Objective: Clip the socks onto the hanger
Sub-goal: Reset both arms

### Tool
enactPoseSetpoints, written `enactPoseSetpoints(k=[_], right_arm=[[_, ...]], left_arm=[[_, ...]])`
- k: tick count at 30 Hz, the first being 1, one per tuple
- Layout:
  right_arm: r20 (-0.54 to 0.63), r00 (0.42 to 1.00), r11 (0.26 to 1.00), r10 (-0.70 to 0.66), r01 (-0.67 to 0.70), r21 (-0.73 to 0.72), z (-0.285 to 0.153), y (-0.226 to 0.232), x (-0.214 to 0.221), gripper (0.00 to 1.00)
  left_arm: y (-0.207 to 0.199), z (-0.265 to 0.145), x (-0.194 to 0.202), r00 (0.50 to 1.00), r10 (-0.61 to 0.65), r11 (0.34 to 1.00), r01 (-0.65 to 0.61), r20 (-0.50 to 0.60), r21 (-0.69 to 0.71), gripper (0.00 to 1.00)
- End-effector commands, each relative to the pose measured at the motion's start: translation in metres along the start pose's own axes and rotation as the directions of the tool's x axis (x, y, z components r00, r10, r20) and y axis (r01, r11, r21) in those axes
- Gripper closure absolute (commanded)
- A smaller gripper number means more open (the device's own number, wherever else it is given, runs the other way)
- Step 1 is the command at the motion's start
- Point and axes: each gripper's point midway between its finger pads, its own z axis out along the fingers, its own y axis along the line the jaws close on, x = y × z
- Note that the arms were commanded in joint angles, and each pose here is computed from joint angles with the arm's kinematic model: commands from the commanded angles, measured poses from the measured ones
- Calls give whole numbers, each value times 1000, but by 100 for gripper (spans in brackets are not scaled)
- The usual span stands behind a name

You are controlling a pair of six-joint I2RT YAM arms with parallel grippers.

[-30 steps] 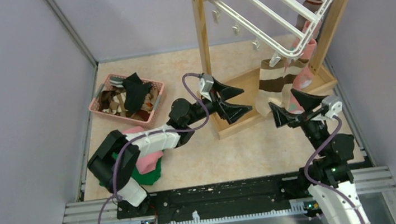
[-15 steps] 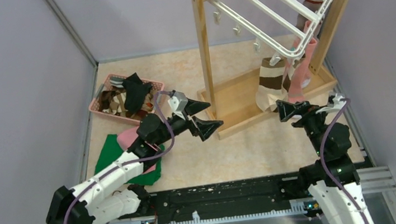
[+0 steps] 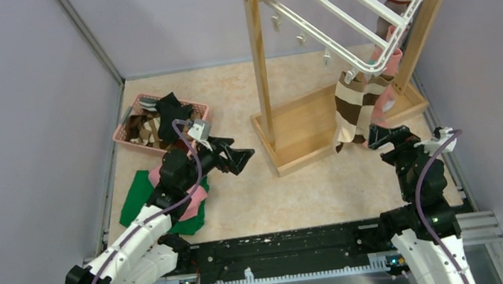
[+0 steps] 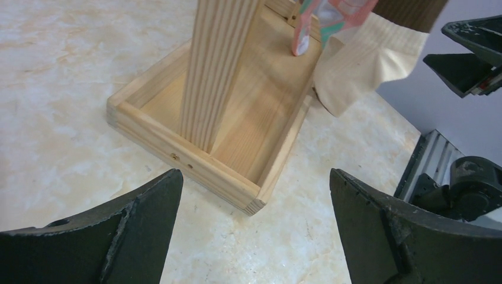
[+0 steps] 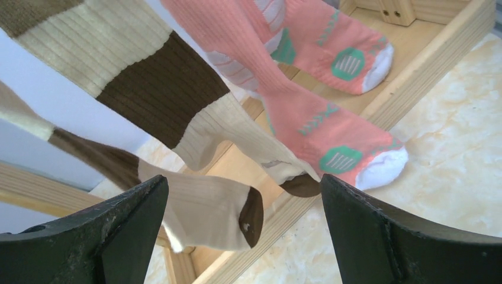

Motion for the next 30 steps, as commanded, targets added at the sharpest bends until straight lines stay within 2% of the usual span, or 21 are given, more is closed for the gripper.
enactPoseSetpoints(k=[1, 21, 27, 30], right_arm=[[74, 997, 999, 24, -25, 20, -6, 4, -25, 1], [149, 988, 997, -32, 22, 73, -8, 1, -50, 1], [249, 966, 986, -72, 32, 161, -17, -6, -83, 1], [289, 950, 969, -120, 49, 242, -23, -9, -106, 1]], left_arm=[[8, -7, -17, 997, 36, 998, -32, 66, -61, 1], [3, -18, -37, 987, 96, 993, -87, 125, -77, 1], [4, -24, -49, 981, 135, 987, -121, 143, -106, 1], [-3, -25, -58, 980, 136, 990, -127, 148, -67, 1]])
